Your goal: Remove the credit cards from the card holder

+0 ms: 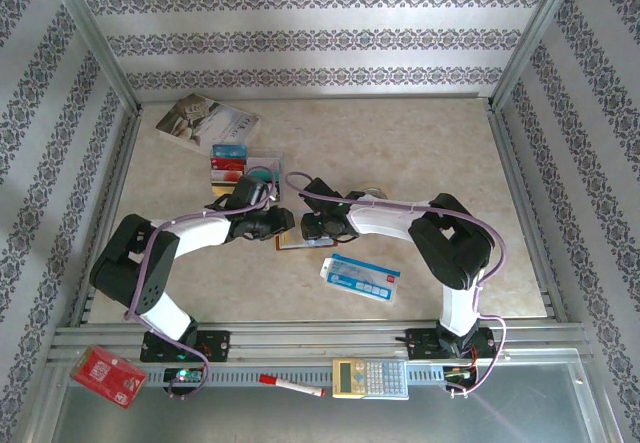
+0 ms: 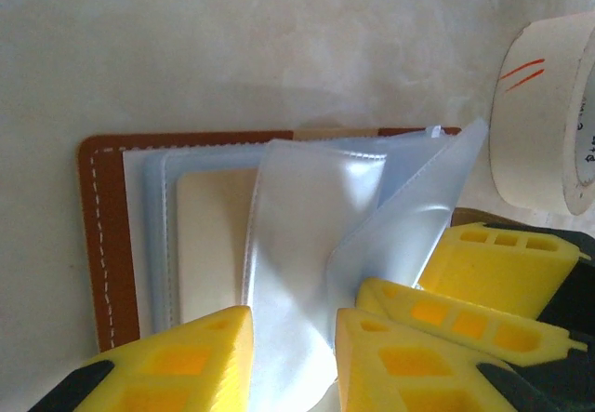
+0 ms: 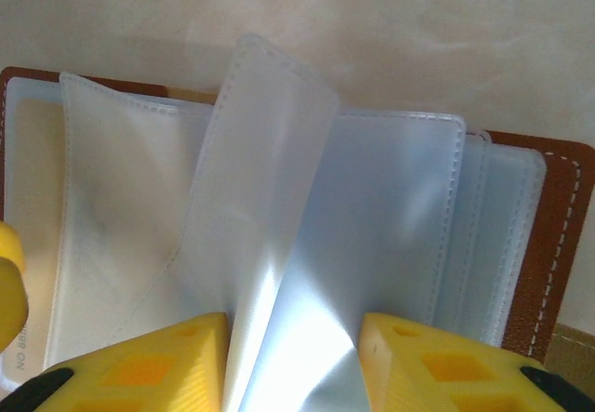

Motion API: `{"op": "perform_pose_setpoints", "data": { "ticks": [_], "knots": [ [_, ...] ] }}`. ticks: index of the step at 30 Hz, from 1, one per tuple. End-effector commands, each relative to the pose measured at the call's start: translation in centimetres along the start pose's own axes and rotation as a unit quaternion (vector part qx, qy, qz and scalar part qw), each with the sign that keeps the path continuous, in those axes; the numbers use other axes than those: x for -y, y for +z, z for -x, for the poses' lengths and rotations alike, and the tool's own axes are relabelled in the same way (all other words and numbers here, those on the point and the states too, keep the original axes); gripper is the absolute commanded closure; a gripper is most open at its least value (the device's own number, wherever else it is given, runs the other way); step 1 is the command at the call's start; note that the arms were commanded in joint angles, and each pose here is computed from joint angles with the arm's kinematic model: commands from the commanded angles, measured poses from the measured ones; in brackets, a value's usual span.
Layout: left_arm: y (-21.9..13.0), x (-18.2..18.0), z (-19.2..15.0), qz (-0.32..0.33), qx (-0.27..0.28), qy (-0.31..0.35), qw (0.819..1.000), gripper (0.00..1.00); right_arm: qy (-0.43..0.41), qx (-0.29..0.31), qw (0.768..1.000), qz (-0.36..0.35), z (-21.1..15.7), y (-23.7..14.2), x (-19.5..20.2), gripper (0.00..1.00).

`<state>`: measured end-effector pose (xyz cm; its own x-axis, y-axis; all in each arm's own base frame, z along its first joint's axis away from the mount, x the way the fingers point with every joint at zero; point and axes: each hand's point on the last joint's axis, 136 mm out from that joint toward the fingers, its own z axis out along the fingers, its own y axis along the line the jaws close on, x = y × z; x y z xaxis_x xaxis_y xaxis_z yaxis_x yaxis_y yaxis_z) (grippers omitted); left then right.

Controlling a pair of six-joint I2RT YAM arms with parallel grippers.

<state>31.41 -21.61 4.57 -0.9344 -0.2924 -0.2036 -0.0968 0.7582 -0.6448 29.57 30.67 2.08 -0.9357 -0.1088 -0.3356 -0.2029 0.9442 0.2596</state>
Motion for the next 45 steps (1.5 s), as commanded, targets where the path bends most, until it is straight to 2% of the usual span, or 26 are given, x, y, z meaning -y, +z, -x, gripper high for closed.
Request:
{"op": "perform_pose_setpoints", "data": {
  "ticks": [1,8,14,20,23,27,32,42,44,45],
  "knots": [
    [0.4,-0.6,-0.5,0.028,-0.012,-0.007,1.0,0.69,0.017,-0.038,0.999,-0.012,-2.3,1.0,1.6,0.56],
    [1.1,-2.7,-1.4,0.069,-0.034,-0.03,0.997,0.68,0.04,-0.014,0.999,0.029,-1.2,-0.3,1.1,0.55],
    [1.3,-3.3,-1.9,0.078,-0.044,-0.028,0.996,0.75,0.044,0.058,0.995,0.071,2.1,-4.7,-0.2,0.53],
    [1.4,-3.4,-2.0,0.083,-0.051,-0.026,0.995,0.78,0.048,0.117,0.99,0.062,4.3,-8.2,0.0,0.54],
    [1.4,-3.3,-2.0,0.081,-0.052,-0.024,0.995,0.79,0.015,0.104,0.991,0.083,3.9,-8.2,-1.8,0.54],
    [1.5,-3.4,-2.1,0.082,-0.054,-0.024,0.995,0.83,-0.016,0.068,0.995,0.066,2.7,-6.1,-2.9,0.57],
    [1.5,-3.6,-2.2,0.084,-0.054,-0.024,0.995,0.85,0.002,0.033,0.998,0.049,1.5,-3.3,-2.2,0.57],
    [1.1,-2.9,-1.9,0.072,-0.046,-0.021,0.996,0.88,-0.013,-0.039,0.999,0.019,-1.0,0.3,-1.3,0.56],
    [0.8,-2.4,-1.7,0.067,-0.041,-0.019,0.997,0.88,-0.013,-0.046,0.999,0.002,-1.3,0.7,-0.6,0.57],
    [0.5,-2.1,-1.6,0.062,-0.038,-0.017,0.997,0.87,-0.014,-0.049,0.999,-0.008,-1.5,0.9,-0.2,0.61]
  ]
}}
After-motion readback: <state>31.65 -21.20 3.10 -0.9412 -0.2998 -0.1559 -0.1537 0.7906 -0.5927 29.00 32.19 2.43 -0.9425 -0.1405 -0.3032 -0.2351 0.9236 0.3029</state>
